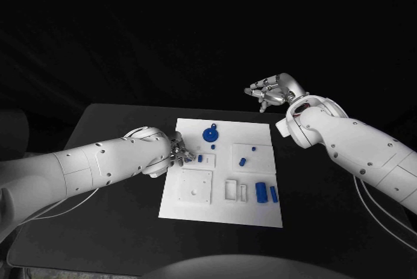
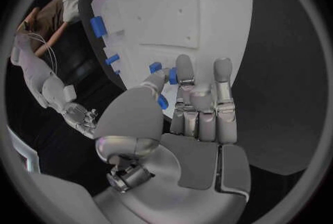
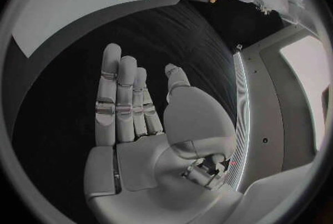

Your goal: Assemble the parts on the task board

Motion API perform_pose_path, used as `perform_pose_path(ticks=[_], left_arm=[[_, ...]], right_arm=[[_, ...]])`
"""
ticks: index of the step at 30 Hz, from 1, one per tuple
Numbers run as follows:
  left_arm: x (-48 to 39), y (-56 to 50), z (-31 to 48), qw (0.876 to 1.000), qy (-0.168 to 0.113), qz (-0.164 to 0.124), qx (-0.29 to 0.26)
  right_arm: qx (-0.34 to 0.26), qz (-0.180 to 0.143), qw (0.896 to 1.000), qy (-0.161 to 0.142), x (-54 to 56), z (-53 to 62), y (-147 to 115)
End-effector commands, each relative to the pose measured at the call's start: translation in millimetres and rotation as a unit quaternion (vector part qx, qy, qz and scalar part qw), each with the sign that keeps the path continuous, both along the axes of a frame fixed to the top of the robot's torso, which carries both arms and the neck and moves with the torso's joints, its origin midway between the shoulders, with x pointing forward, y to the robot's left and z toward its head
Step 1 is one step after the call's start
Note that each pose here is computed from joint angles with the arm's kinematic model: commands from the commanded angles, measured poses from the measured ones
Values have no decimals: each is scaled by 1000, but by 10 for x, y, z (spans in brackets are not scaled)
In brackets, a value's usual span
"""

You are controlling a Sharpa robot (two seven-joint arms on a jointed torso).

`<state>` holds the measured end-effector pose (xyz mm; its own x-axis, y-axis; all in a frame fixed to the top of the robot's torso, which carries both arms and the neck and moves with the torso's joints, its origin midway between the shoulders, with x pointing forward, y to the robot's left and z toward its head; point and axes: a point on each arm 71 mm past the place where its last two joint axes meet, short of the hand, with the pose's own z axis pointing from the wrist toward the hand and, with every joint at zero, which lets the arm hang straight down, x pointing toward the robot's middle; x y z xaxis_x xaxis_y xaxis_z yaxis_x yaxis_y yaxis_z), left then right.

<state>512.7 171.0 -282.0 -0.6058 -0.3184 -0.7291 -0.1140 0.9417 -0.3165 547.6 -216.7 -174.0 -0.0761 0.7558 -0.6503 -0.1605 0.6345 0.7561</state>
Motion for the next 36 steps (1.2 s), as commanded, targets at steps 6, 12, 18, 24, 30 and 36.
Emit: perform_pose_path(ticks=[6, 12, 18, 24, 30, 36], left_arm=[[-35, -15, -65, 1000, 19, 2, -2], [-29, -15, -69, 1000, 21, -2, 5], [-19, -12, -73, 1000, 24, -3, 8], [5, 11, -76, 1000, 23, 0, 12], [18, 23, -77, 999, 23, -9, 23], [16, 11, -81, 998, 25, -31, 41]], right_arm=[[-21, 9, 1000, -11, -7, -9, 26], [-29, 10, 999, -13, -9, -14, 29], [-30, 11, 999, -13, -9, -17, 33], [-30, 11, 999, -12, -9, -19, 34], [-30, 11, 999, -11, -9, -21, 32], [-30, 11, 999, -11, -9, -22, 33]])
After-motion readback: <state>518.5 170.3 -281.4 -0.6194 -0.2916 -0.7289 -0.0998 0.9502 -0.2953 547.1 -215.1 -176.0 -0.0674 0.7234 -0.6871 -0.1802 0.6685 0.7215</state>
